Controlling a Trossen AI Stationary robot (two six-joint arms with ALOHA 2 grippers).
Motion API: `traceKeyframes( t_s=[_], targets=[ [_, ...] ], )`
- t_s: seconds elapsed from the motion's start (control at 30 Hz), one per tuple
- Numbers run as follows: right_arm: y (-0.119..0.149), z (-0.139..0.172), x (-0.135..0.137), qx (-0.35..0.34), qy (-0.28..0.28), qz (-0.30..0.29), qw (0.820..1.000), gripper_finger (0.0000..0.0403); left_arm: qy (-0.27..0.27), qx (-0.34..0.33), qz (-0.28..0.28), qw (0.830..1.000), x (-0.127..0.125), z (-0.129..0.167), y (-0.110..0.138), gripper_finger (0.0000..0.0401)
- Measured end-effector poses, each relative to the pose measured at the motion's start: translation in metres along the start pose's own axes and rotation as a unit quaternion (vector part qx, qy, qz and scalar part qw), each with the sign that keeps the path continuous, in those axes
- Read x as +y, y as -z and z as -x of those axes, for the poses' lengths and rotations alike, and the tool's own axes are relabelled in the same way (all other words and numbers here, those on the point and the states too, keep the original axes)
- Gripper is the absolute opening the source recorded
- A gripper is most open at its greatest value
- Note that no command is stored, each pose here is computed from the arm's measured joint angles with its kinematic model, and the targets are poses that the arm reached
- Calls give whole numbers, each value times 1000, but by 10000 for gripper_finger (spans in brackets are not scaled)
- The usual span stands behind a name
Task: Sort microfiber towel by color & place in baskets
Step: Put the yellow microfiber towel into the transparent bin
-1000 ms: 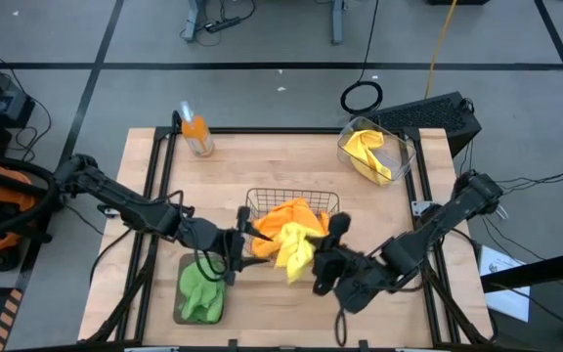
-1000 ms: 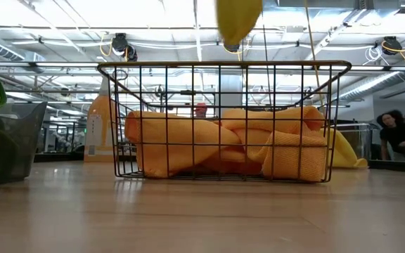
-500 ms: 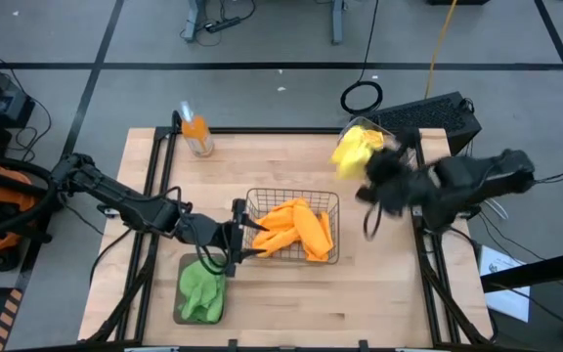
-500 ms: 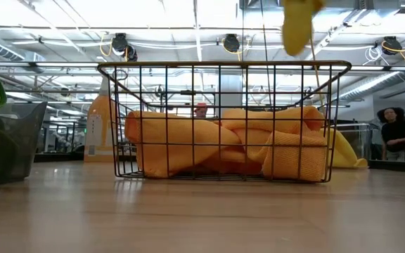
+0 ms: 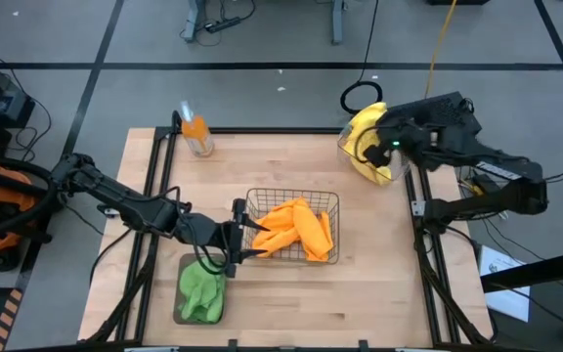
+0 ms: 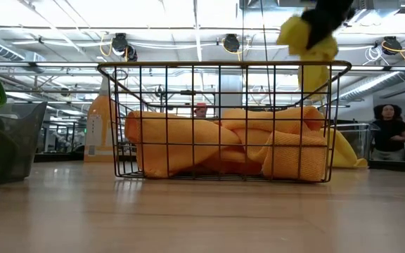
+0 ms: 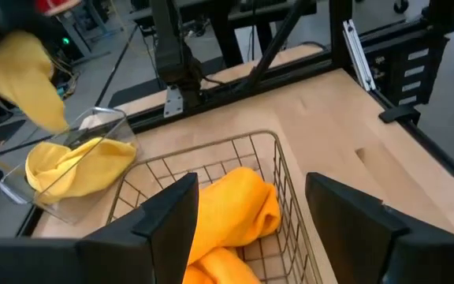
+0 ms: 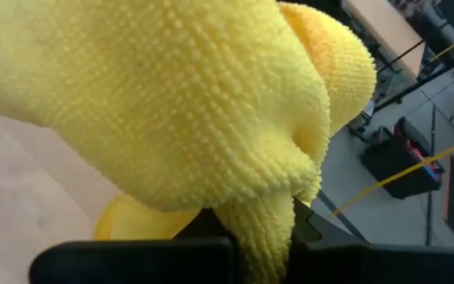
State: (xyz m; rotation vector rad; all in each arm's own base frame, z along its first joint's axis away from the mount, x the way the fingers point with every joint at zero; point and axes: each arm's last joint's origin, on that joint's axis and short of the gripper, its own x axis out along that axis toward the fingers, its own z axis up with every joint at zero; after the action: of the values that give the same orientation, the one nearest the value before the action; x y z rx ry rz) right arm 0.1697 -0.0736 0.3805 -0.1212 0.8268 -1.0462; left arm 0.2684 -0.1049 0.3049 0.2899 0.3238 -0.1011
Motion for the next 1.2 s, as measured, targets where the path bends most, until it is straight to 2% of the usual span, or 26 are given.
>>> traceKeyframes(
  t_s=[0.13,0.27,0.47,0.6,0.77,0.93,1.03,1.2],
  targets=[
    [18,-44,19,16,9,25,1000,22,-1,-5,2,1000,0,-1,-1,242],
    [42,-81,26,49,25,37,998,22,-7,-12,16,1000,0,-1,-2,242],
    [71,-111,26,104,47,30,993,22,-11,-12,16,1000,1,-1,-2,242],
    [83,-121,28,130,50,23,990,22,-11,-11,15,1000,1,-1,-2,242],
    [92,-135,35,159,27,5,987,22,-11,-12,16,1000,1,-1,-2,242],
    [95,-144,40,182,25,17,983,22,-11,-11,17,1000,1,-1,-2,242],
    [91,-139,36,187,29,12,982,22,-11,-11,17,1000,1,-1,-2,242],
    [73,-115,17,191,69,-14,979,22,-11,-10,17,1000,0,-1,-2,242]
  ],
)
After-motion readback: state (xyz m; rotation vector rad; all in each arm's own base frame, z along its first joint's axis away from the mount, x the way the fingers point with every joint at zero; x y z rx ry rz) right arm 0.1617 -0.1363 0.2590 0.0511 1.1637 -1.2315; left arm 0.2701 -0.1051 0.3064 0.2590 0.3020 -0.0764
